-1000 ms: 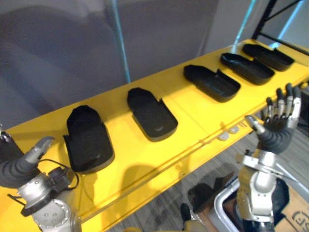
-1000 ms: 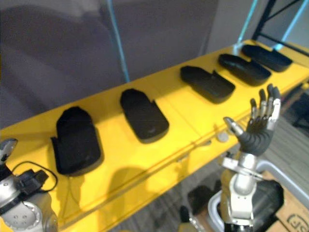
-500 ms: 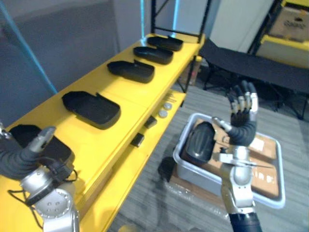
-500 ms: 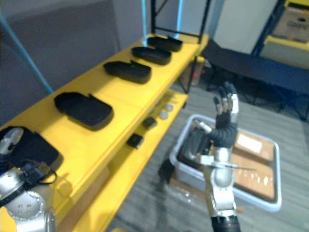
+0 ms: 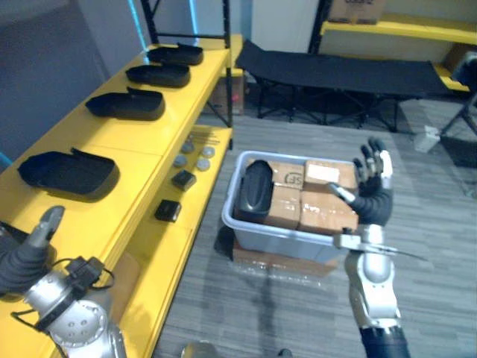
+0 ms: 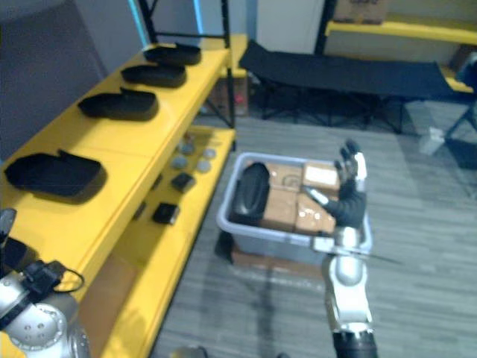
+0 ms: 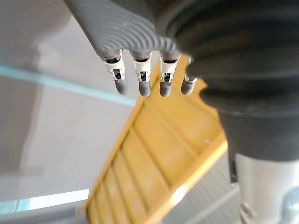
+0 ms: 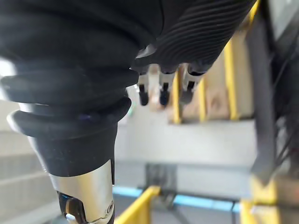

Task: Walk over and take plastic housings, then place them on the shelf

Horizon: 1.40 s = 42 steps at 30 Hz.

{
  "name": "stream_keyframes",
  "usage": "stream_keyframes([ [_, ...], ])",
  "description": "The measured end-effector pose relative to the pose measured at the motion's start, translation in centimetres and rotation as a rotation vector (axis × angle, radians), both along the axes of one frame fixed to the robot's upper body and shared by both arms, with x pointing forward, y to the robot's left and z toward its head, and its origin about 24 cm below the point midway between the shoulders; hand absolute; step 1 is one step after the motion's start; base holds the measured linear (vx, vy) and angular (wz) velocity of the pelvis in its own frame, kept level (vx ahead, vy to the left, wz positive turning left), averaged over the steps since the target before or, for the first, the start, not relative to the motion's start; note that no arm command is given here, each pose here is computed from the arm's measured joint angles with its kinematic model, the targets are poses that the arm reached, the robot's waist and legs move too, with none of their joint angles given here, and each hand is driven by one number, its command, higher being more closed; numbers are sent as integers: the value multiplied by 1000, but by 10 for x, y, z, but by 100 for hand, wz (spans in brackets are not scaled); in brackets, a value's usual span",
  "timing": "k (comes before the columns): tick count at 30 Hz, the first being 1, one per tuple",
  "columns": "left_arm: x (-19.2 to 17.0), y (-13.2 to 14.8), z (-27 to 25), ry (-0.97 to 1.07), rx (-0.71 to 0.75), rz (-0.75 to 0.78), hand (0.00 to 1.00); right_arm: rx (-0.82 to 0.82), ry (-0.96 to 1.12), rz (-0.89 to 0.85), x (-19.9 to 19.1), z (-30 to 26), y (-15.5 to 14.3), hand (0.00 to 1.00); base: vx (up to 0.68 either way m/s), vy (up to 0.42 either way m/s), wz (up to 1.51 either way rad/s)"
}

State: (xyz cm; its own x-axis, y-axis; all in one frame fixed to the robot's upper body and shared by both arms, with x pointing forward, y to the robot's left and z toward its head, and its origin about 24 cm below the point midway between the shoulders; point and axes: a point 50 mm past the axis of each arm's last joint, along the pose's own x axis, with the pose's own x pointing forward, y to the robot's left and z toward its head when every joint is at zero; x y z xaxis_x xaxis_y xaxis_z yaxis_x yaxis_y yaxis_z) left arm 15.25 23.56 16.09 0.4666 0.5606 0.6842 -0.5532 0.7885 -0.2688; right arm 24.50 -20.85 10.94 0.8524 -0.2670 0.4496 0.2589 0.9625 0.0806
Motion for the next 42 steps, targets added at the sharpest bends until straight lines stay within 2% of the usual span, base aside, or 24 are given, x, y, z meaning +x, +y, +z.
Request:
stream_keyframes([
  [4, 20, -21, -16, 141, -19, -247, 0, 8, 96, -36, -5, -15, -9, 0, 1, 4, -7],
  [6, 38, -34, -43, 301, -49, -383, 0, 15, 151, -31, -1, -25, -9, 0, 61, 4, 0],
  [7, 52, -48, -70, 446, -59, -490, 0, 16, 197, -25, 7, -32, -8, 0, 44, 20, 6],
  [9, 61, -67, -92, 572, -48, -605, 0, 3, 245, -22, 19, -36, -7, 0, 23, 22, 15],
  [11, 65, -81, -99, 615, -19, -692, 0, -15, 264, -29, 31, -34, -8, 0, -3, 63, 23],
  [16, 81, -109, -87, 586, 122, -882, 0, -55, 165, -139, 78, 13, -23, 0, -73, 128, 35],
  [17, 87, -118, -95, 648, 161, -909, 0, -64, 127, -155, 91, 32, -25, 0, -101, 137, 21],
  [20, 90, -125, -119, 797, 184, -910, 0, -73, 101, -161, 103, 49, -25, 0, -87, 95, 11],
  [23, 86, -117, -160, 1020, 117, -846, 0, -125, 78, -151, 112, 68, -28, 0, -87, 70, 17],
  [30, 61, -92, -225, 1315, 25, -641, 0, -39, 178, -310, 138, 101, -67, 0, -102, 28, 13],
  [33, 52, -90, -238, 1375, 43, -602, 0, -5, 227, -402, 139, 104, -83, 0, -31, 16, 5],
  [39, 51, -95, -238, 1262, -37, -612, 0, -3, 232, -581, 134, 128, -105, 0, -5, 13, 6],
  [42, 50, -92, -239, 1226, -97, -613, 0, -8, 258, -615, 132, 131, -113, 0, 0, 0, 0],
])
